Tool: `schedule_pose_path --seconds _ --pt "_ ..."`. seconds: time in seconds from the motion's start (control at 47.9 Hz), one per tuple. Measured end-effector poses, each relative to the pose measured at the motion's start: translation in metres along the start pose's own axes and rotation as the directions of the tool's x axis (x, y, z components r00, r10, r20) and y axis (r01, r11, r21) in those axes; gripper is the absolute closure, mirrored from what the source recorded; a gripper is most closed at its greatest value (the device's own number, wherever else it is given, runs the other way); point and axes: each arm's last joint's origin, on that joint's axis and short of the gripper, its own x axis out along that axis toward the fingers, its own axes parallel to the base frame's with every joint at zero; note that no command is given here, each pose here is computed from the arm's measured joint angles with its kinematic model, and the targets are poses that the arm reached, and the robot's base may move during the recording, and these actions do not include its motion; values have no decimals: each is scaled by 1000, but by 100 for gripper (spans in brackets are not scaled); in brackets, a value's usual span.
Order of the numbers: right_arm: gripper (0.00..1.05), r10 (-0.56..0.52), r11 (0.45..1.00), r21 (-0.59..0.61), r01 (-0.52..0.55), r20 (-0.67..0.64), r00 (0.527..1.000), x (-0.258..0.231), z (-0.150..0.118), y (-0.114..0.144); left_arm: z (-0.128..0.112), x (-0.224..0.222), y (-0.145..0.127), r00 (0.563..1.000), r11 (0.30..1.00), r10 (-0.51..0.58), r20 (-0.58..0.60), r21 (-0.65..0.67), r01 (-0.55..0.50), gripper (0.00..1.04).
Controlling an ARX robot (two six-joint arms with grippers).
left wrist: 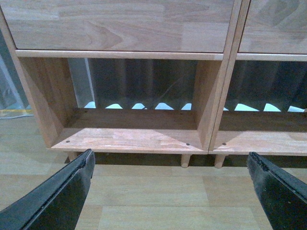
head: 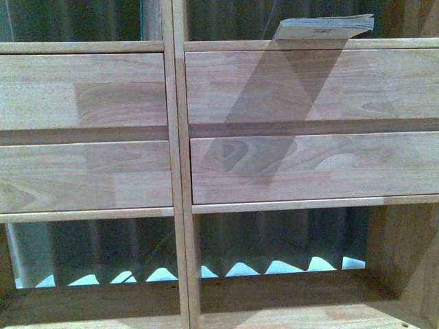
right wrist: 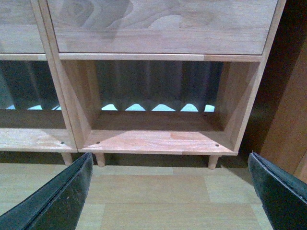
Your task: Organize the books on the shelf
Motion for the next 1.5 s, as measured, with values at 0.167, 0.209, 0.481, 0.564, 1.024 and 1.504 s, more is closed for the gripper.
schedule_pose_path --seconds 0.167,0.209,0.481,0.564,1.024,1.504 --pt "7 0 1000 0 0 0 1000 0 0 0 0 0 0 1000 1000 0 1 0 0 7" --pt "7 0 1000 0 0 0 1000 0 0 0 0 0 0 1000 1000 0 1 0 0 7" --pt "7 0 1000 1 0 0 1000 0 0 0 0 0 0 1000 1000 0 1 0 0 7" --pt "7 0 1000 2 0 0 1000 0 0 0 0 0 0 1000 1000 0 1 0 0 7" --pt "7 320 853 404 -331 97 942 89 113 21 0 0 0 1000 1000 0 1 0 0 7" --pt "7 240 694 713 -97 -102 966 293 119 63 0 0 0 1000 1000 0 1 0 0 7"
